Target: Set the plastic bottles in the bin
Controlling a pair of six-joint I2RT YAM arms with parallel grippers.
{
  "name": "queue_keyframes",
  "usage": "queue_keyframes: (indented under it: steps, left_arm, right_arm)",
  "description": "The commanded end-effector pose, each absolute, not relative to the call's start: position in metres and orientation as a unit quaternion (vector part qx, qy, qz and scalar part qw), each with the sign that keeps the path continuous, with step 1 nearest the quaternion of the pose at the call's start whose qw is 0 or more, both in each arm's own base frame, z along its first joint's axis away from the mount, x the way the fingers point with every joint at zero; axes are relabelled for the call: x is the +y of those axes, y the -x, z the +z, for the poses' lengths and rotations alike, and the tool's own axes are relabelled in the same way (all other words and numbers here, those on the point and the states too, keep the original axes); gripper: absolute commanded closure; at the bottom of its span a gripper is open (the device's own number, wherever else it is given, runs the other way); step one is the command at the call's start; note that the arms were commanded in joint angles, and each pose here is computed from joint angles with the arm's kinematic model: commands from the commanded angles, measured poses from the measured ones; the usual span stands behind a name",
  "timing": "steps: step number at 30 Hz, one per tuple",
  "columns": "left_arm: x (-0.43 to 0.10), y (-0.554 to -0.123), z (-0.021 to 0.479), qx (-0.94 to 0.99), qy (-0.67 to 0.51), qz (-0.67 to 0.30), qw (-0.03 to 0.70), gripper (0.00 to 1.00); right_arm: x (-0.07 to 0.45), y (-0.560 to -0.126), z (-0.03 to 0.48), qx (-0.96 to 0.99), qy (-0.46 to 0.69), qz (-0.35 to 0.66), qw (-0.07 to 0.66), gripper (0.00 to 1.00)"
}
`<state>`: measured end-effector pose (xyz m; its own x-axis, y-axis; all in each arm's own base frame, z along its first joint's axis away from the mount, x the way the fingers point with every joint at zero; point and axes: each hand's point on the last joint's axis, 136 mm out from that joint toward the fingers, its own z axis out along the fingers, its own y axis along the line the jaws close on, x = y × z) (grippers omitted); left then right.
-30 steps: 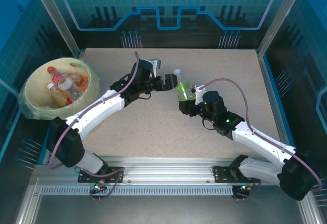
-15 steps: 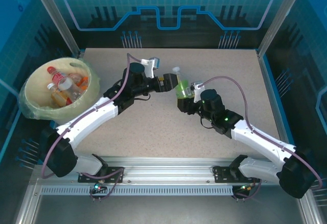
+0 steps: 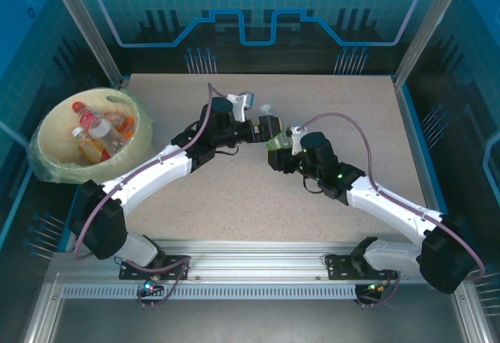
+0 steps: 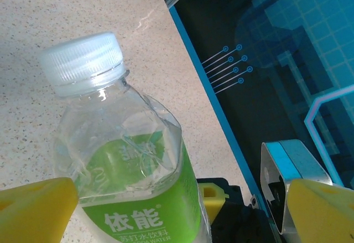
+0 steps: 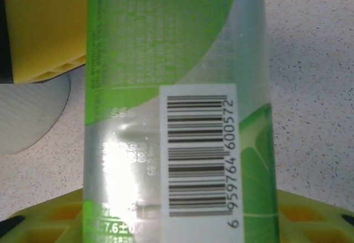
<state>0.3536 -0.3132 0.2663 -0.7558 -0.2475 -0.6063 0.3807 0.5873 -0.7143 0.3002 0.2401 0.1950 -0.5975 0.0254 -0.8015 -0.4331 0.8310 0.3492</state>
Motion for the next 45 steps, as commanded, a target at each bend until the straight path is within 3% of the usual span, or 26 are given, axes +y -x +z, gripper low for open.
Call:
queue_keyframes:
  steps: [1,7,11,15,21,23,26,29,33,36,45]
  left_arm:
    - [-0.33,-0.348,0.249,0.836,-0.064,-0.436,0.328,0.01]
    - [-0.277,-0.363,0.219,0.883,0.03,-0.315,0.345,0.01]
    - [-0.284,-0.359,0.226,0.877,0.006,-0.342,0.337,0.01]
    - [-0.314,-0.351,0.249,0.836,-0.037,-0.435,0.333,0.03]
    - [-0.314,-0.351,0.252,0.83,-0.029,-0.445,0.336,0.35]
    - [-0.311,-0.35,0.251,0.83,-0.027,-0.44,0.341,0.41]
    - [-0.304,-0.351,0.255,0.831,-0.022,-0.43,0.353,0.47]
    - [-0.294,-0.354,0.26,0.832,-0.011,-0.413,0.37,0.5]
    - [-0.281,-0.355,0.27,0.831,-0.004,-0.396,0.391,0.54]
    - [-0.267,-0.355,0.279,0.832,-0.002,-0.374,0.41,0.56]
    - [-0.188,-0.345,0.323,0.835,0.019,-0.256,0.486,0.57]
  right_arm:
    - [0.283,-0.286,0.26,0.772,0.193,0.366,0.482,0.7]
    - [0.248,-0.299,0.261,0.787,0.13,0.299,0.524,0.71]
    - [0.254,-0.293,0.267,0.773,0.152,0.328,0.522,0.7]
    - [0.275,-0.285,0.268,0.759,0.186,0.371,0.502,0.7]
    - [0.281,-0.288,0.256,0.773,0.181,0.37,0.482,0.69]
    - [0.28,-0.288,0.251,0.78,0.184,0.361,0.477,0.67]
    - [0.279,-0.286,0.249,0.782,0.196,0.353,0.474,0.57]
    - [0.277,-0.283,0.252,0.782,0.213,0.342,0.476,0.35]
    - [0.28,-0.265,0.26,0.765,0.288,0.335,0.469,0.19]
    - [0.278,-0.257,0.267,0.761,0.323,0.318,0.463,0.0]
    - [0.251,-0.262,0.285,0.763,0.32,0.245,0.506,0.0]
